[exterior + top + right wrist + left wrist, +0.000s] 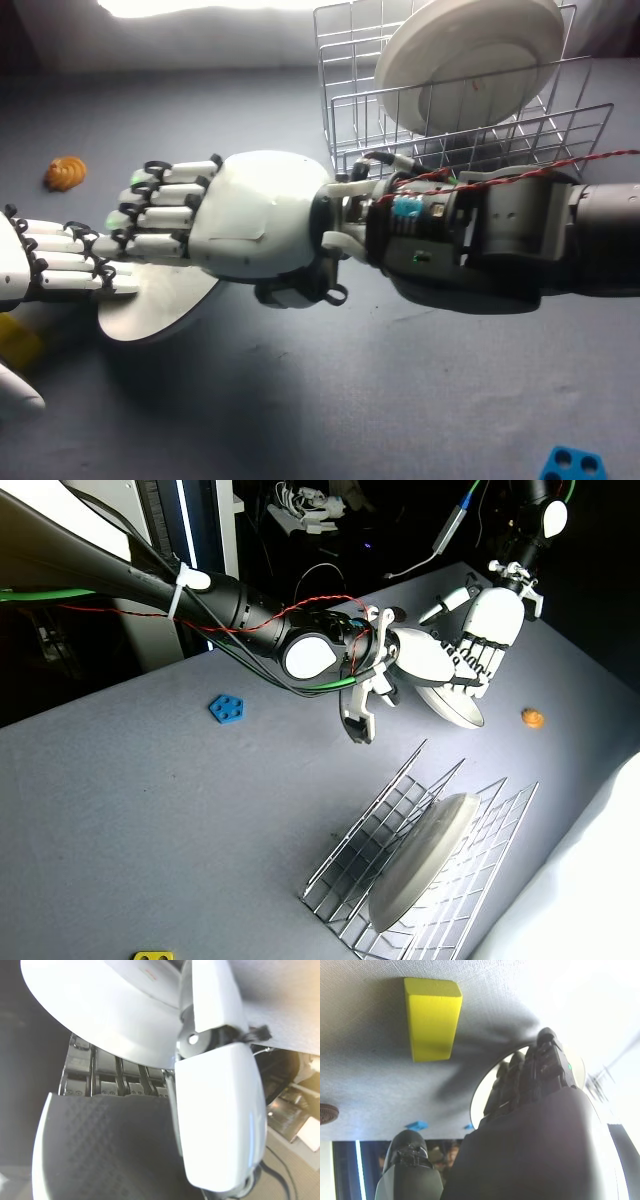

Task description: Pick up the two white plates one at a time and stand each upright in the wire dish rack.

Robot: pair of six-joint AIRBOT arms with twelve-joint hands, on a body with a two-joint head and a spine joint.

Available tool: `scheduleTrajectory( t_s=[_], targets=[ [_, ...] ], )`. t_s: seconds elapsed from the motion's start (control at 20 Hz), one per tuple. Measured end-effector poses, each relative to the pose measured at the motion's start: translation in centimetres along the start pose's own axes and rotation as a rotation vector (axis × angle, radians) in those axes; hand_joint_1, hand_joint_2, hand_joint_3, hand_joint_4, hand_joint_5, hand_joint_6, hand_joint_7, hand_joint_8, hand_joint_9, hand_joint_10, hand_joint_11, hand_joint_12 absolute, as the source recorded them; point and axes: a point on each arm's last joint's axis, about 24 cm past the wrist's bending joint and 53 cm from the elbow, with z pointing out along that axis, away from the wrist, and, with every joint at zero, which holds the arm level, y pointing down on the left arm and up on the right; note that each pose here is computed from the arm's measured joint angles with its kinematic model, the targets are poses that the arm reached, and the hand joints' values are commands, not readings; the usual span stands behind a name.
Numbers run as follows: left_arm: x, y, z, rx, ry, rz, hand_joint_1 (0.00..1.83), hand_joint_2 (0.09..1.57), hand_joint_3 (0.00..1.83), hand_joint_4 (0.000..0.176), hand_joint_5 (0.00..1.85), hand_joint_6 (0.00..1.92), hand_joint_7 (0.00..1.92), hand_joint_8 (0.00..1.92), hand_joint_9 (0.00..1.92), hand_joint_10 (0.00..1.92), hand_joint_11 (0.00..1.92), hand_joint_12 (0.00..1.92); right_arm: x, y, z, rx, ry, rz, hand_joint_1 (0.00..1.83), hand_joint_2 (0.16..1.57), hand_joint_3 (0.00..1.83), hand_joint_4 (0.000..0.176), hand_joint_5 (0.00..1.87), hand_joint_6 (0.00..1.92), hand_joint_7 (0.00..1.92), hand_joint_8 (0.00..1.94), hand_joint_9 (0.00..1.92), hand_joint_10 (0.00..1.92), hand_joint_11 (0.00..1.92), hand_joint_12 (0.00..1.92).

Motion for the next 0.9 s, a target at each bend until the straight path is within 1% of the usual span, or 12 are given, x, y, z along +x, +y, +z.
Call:
scheduleTrajectory(
  t_s=[0.1, 0.15, 0.2, 0.25, 0.3, 0.4, 0.45, 0.5, 0.55, 0.6, 0.75, 0.9],
  targets=[
    [0.0, 0.1, 0.0, 0.000, 0.000, 0.000, 0.00, 0.97, 0.00, 0.000, 0.00, 0.00, 0.00, 0.00, 0.00, 0.00, 0.00, 0.00, 0.0, 0.3, 0.4, -0.010, -0.008, -0.003, 1.31, 1.05, 0.01, 0.000, 0.16, 0.01, 0.12, 0.01, 0.06, 0.01, 0.00, 0.00],
    [0.0, 0.0, 0.0, 0.001, 0.000, 0.000, 0.00, 0.97, 0.00, 0.000, 0.00, 0.00, 0.00, 0.00, 0.00, 0.00, 0.00, 0.00, 0.0, 0.2, 0.6, -0.011, -0.014, -0.005, 1.31, 1.05, 0.00, 0.000, 0.33, 0.01, 0.27, 0.00, 0.22, 0.01, 0.06, 0.05],
    [0.0, 0.0, 0.0, 0.001, 0.000, 0.000, 0.00, 0.97, 0.00, 0.000, 0.00, 0.00, 0.00, 0.00, 0.00, 0.00, 0.00, 0.00, 0.2, 0.1, 0.7, -0.009, -0.012, -0.003, 1.37, 1.06, 0.00, 0.000, 0.42, 0.03, 0.36, 0.05, 0.36, 0.00, 0.02, 0.51],
    [0.0, 0.0, 0.0, 0.001, 0.000, 0.000, 0.00, 0.97, 0.00, 0.000, 0.00, 0.00, 0.00, 0.00, 0.00, 0.00, 0.00, 0.00, 0.3, -0.1, 0.8, -0.007, -0.013, -0.003, 1.37, 1.06, 0.00, 0.000, 0.42, 0.03, 0.36, 0.05, 0.36, 0.00, 0.02, 0.51],
    [0.0, 0.0, 0.0, 0.001, 0.000, 0.000, 0.00, 0.96, 0.00, 0.000, 0.00, 0.00, 0.00, 0.00, 0.00, 0.00, 0.00, 0.00, 0.5, -0.5, 0.7, 0.000, -0.012, -0.003, 1.46, 1.09, 0.00, 0.000, 0.56, 0.03, 0.50, 0.03, 0.50, 0.02, 0.04, 0.89],
    [0.0, 0.0, 0.0, 0.001, 0.000, 0.000, 0.00, 0.97, 0.00, 0.000, 0.00, 0.00, 0.00, 0.00, 0.00, 0.00, 0.00, 0.00, 1.2, -0.9, 0.8, 0.009, -0.002, 0.003, 1.52, 1.14, 0.00, 0.000, 0.72, 0.02, 0.68, 0.01, 0.68, 0.03, 0.26, 1.07],
    [0.0, 0.0, 0.0, 0.001, 0.000, 0.000, 0.00, 0.97, 0.00, 0.000, 0.00, 0.00, 0.00, 0.00, 0.00, 0.00, 0.00, 0.00, 1.2, -0.9, 0.8, 0.010, -0.003, 0.007, 1.71, 1.16, 0.00, 0.000, 0.85, 0.03, 0.82, 0.02, 0.67, 1.03, 0.63, 1.56],
    [0.0, 0.0, 0.0, 0.002, 0.000, 0.000, 0.00, 0.97, 0.00, 0.000, 0.00, 0.00, 0.00, 0.00, 0.00, 0.00, 0.00, 0.00, 1.3, -0.8, 0.9, 0.005, -0.006, 0.011, 1.74, 1.14, 0.00, 0.000, 0.92, 0.04, 0.90, 0.03, 0.67, 1.24, 0.66, 1.70],
    [0.0, 0.0, 0.0, 0.001, 0.000, 0.000, 0.00, 0.97, 0.00, 0.000, 0.00, 0.00, 0.00, 0.00, 0.00, 0.00, 0.00, 0.00, 0.9, -0.5, 0.9, -0.008, -0.023, 0.007, 1.53, 1.13, 0.03, 0.000, 0.84, 0.94, 0.90, 0.71, 0.81, 1.18, 0.73, 1.67],
    [0.0, 0.0, 0.0, 0.001, 0.001, -0.004, 0.00, 0.97, 0.00, 0.000, 0.00, 0.00, 0.00, 0.00, 0.00, 0.00, 0.00, 0.00, 0.3, -0.1, 0.9, -0.023, -0.048, 0.003, 1.49, 1.08, 0.00, 0.000, 0.99, 0.85, 1.01, 0.70, 1.01, 0.95, 0.89, 1.50],
    [0.0, 0.0, 0.1, 0.002, 0.000, -0.002, 0.00, 0.97, 0.00, 0.000, 0.00, 0.00, 0.00, 0.00, 0.00, 0.00, 0.00, 0.00, -0.5, 0.4, 0.9, -0.044, -0.078, 0.000, 1.50, 1.05, 0.00, 0.000, 1.08, 0.73, 1.06, 0.68, 1.07, 0.85, 0.97, 1.34],
    [-1.2, -0.9, 0.2, 0.016, -0.020, 0.020, 0.00, 0.97, 0.00, 0.000, 0.00, 0.00, 0.00, 0.00, 0.00, 0.00, 0.00, 0.00, -0.7, 0.1, 0.6, -0.037, -0.077, -0.003, 1.50, 1.04, 0.00, 0.000, 1.08, 0.66, 1.07, 0.68, 1.11, 0.81, 0.98, 1.35]
  ],
)
